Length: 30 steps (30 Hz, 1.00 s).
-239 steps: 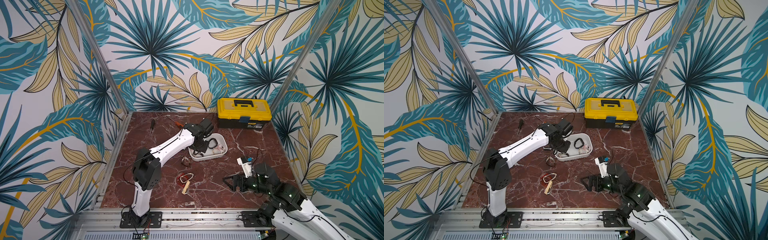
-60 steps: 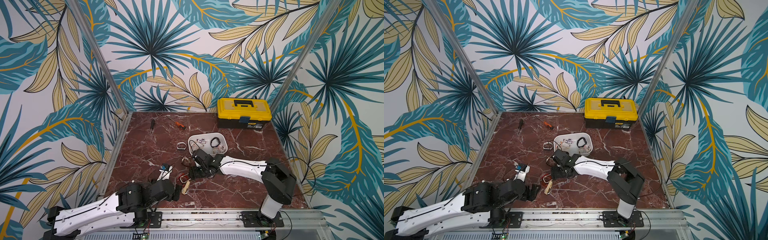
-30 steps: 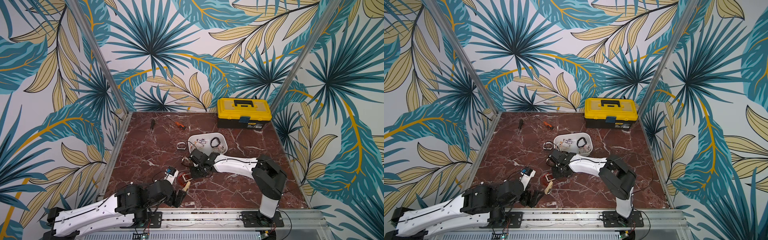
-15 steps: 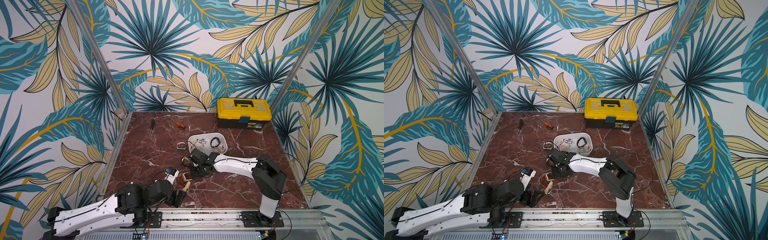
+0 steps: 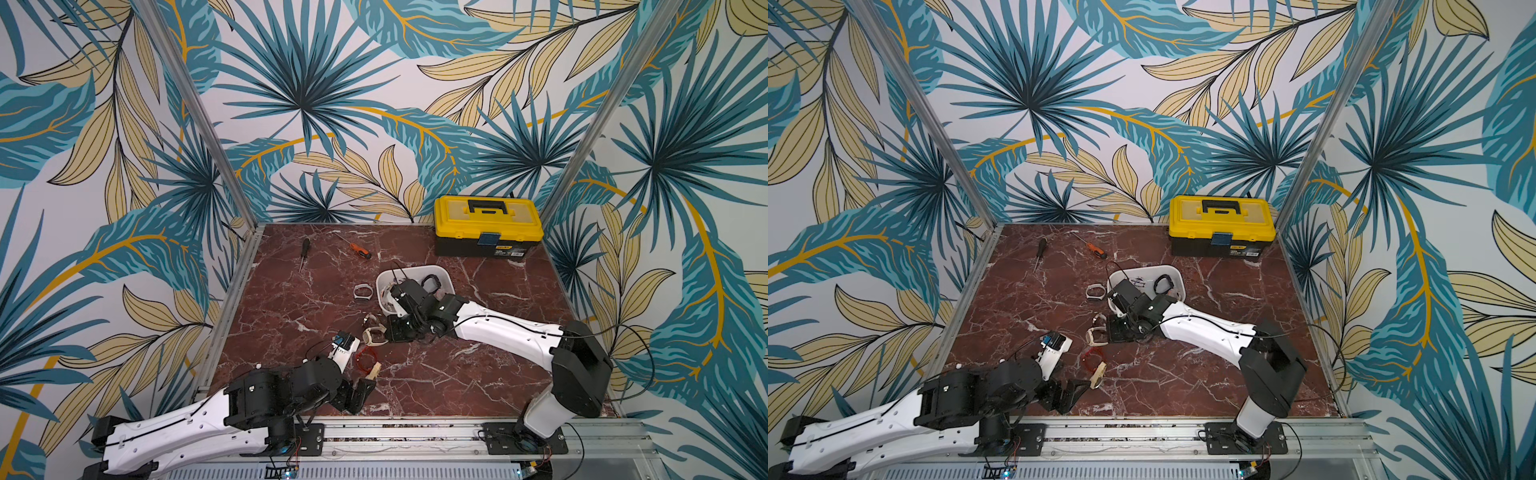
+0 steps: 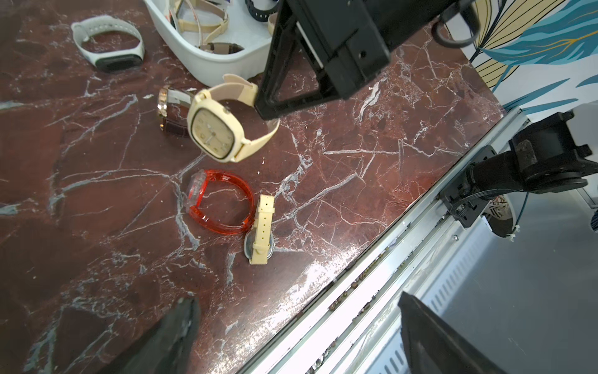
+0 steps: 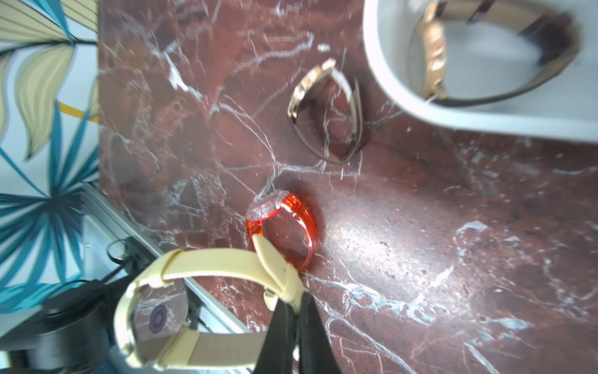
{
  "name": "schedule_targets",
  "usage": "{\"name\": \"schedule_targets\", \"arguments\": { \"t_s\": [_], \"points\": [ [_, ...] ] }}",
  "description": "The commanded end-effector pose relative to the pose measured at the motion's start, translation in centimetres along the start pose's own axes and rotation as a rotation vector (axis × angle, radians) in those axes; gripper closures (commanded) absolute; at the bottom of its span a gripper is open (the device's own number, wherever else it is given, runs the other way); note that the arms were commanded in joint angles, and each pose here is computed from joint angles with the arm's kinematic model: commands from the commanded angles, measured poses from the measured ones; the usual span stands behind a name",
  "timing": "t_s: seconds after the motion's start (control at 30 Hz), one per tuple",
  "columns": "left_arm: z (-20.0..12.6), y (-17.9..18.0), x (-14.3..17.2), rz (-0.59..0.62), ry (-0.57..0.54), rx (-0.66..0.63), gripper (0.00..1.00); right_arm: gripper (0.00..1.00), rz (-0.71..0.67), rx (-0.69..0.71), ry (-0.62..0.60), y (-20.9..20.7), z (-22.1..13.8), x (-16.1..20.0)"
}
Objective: Put the watch into the storage box
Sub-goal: Pick up the watch at the center of the board, then place the watch in the storage box.
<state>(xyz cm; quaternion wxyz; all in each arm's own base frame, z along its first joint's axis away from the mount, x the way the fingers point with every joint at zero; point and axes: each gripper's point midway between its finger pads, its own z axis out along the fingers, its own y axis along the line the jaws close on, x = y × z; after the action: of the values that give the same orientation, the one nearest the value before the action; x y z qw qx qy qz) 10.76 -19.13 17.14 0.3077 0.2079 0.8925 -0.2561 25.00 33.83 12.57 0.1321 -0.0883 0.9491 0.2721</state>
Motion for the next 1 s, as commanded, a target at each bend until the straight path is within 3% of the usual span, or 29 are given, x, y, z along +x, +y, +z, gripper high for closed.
{"name": "schedule_targets", "arguments": {
  "t_s": [0.0,0.23,0.47,0.97],
  "points": [
    [-1.0,-1.3,-2.4,0.023,-0.07,0.035,0.0,1.0,0.043,0.0,0.001,-1.6,-1.6,-0.8],
    [-0.8,-1.8,-2.7,0.047,-0.068,0.037,0.0,1.0,0.099,0.019,-0.059,-6.0,-3.8,-6.4],
    [-0.8,-1.3,-2.5,0.043,-0.061,0.014,0.0,1.0,0.082,0.009,-0.015,-9.3,-1.3,-10.0],
    [-0.5,-0.6,-2.1,0.028,-0.048,-0.019,0.0,1.0,0.017,0.081,0.126,-12.8,3.5,-9.7]
  ]
}}
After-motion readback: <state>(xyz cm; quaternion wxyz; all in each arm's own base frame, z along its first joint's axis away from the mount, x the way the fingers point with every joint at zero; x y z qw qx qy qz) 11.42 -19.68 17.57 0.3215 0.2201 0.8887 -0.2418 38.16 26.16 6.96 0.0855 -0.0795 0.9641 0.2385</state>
